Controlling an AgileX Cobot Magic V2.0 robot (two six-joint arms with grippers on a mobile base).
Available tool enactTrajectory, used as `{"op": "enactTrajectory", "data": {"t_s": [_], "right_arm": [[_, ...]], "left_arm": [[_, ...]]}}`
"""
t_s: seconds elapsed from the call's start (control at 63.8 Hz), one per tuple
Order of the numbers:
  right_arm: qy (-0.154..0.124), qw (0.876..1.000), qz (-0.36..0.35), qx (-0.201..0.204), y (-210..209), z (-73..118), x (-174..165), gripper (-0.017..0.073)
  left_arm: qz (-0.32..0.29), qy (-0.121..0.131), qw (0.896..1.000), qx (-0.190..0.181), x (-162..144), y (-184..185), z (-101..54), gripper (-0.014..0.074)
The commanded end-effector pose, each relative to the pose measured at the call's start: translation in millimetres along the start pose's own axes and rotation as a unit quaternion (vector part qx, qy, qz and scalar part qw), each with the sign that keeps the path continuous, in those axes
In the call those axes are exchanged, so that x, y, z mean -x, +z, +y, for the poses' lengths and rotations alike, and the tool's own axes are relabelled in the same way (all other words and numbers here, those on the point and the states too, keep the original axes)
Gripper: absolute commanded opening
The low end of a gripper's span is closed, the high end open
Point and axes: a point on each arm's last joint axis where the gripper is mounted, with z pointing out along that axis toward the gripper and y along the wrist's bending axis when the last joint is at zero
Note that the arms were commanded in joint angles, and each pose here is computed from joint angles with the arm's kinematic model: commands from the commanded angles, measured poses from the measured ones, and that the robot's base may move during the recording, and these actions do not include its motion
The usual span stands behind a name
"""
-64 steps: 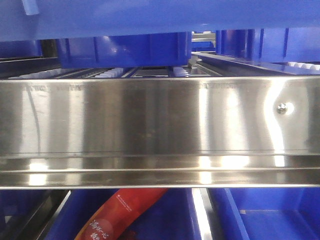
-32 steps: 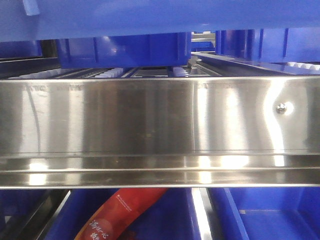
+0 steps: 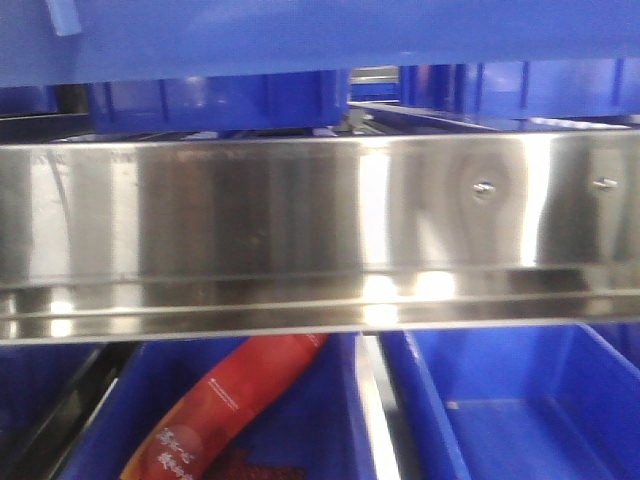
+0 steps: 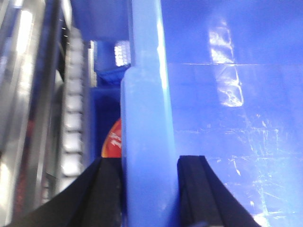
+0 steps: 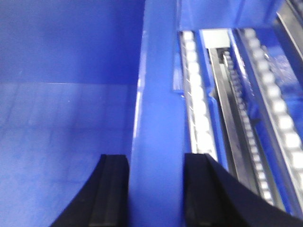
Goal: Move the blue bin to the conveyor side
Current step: 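Hold the bin with both grippers while the base backs away from the rack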
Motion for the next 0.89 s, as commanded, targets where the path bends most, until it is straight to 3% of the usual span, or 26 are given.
{"op": "enactTrajectory", "data": {"t_s": [0.0,0.878], "right_arm": [[-0.008,0.997,-0.07,-0.006,-16.2,-0.2,9.2,-0.0089],[-0.008,0.997,-0.07,-0.006,-16.2,-0.2,9.2,-0.0089]], "left_arm": [[-0.054,0.003,0.998,-0.016,6.0,-14.6,-1.2,-0.0018],[-0.054,0.003,0.998,-0.016,6.0,-14.6,-1.2,-0.0018]]}}
